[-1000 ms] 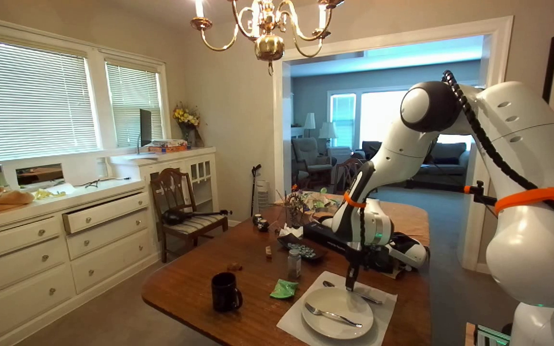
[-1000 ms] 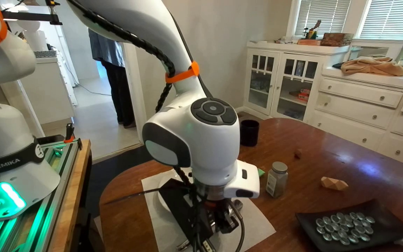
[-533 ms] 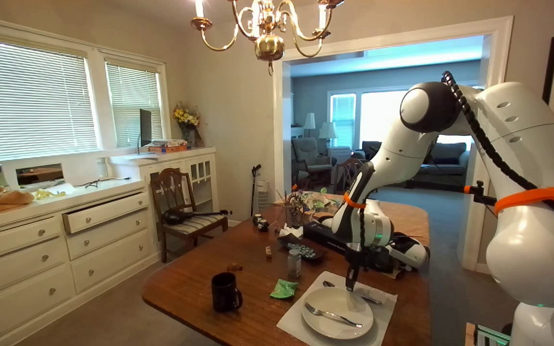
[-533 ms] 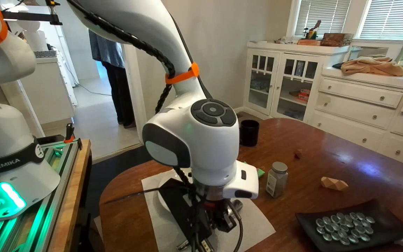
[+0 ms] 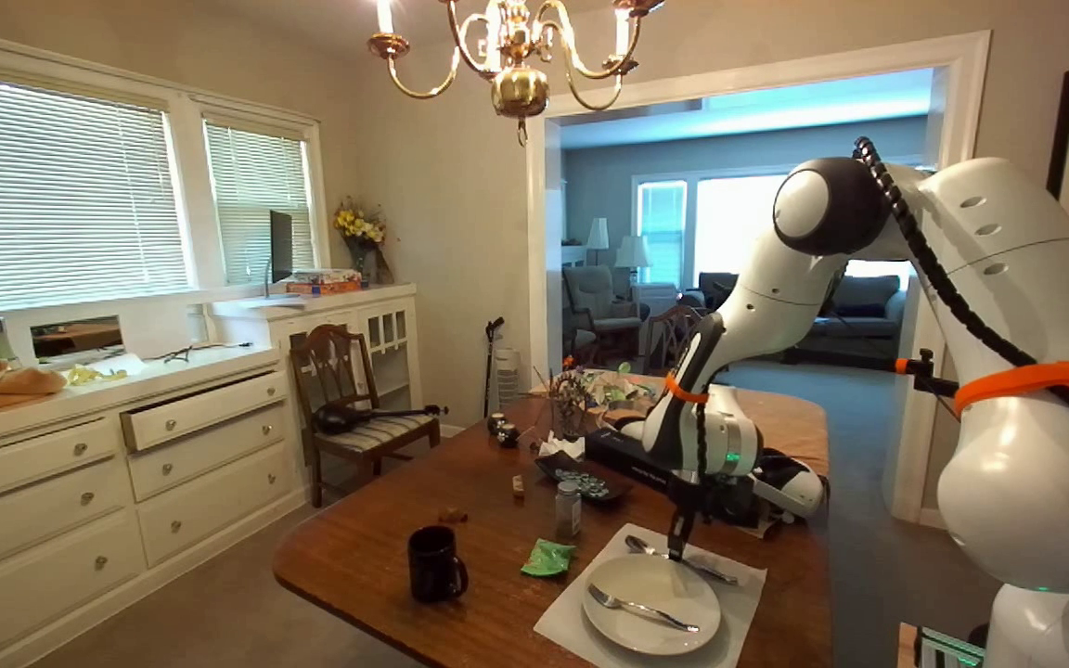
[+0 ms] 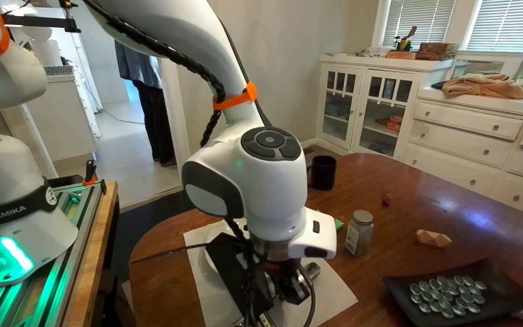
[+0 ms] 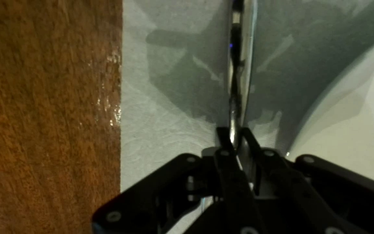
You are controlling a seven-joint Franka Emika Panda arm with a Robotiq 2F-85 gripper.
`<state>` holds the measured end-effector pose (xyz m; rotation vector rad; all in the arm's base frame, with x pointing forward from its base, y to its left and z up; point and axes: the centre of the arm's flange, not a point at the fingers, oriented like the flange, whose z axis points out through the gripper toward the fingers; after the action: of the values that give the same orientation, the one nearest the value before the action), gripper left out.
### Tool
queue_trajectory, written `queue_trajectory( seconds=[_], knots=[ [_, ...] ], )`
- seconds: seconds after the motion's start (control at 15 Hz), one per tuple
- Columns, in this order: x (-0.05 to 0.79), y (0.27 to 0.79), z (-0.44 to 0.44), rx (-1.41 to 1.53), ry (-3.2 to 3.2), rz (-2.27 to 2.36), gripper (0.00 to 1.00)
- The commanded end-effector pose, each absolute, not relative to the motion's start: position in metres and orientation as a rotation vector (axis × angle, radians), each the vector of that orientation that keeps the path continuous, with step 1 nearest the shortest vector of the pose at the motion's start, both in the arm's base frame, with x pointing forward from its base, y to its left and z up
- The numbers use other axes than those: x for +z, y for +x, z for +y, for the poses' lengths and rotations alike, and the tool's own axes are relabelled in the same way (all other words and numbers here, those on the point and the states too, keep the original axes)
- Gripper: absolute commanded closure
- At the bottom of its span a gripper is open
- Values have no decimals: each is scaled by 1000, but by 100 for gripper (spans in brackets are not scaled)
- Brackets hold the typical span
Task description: Put the fork, spoon and small bottle on the plate
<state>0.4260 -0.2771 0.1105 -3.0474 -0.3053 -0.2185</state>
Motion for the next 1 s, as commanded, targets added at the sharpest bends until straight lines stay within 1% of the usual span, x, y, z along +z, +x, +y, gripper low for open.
queue_trajectory(
  seconds=[0.0,0.27,0.53,0.93],
  knots=[
    [128,416,-274,-248,-3104,-267,97],
    [168,418,-269,-247,-3184,-254,97],
    [204,436,-249,-200,-3236,-359,97],
    [212,465,-203,-86,-3160,-547,97]
  ],
)
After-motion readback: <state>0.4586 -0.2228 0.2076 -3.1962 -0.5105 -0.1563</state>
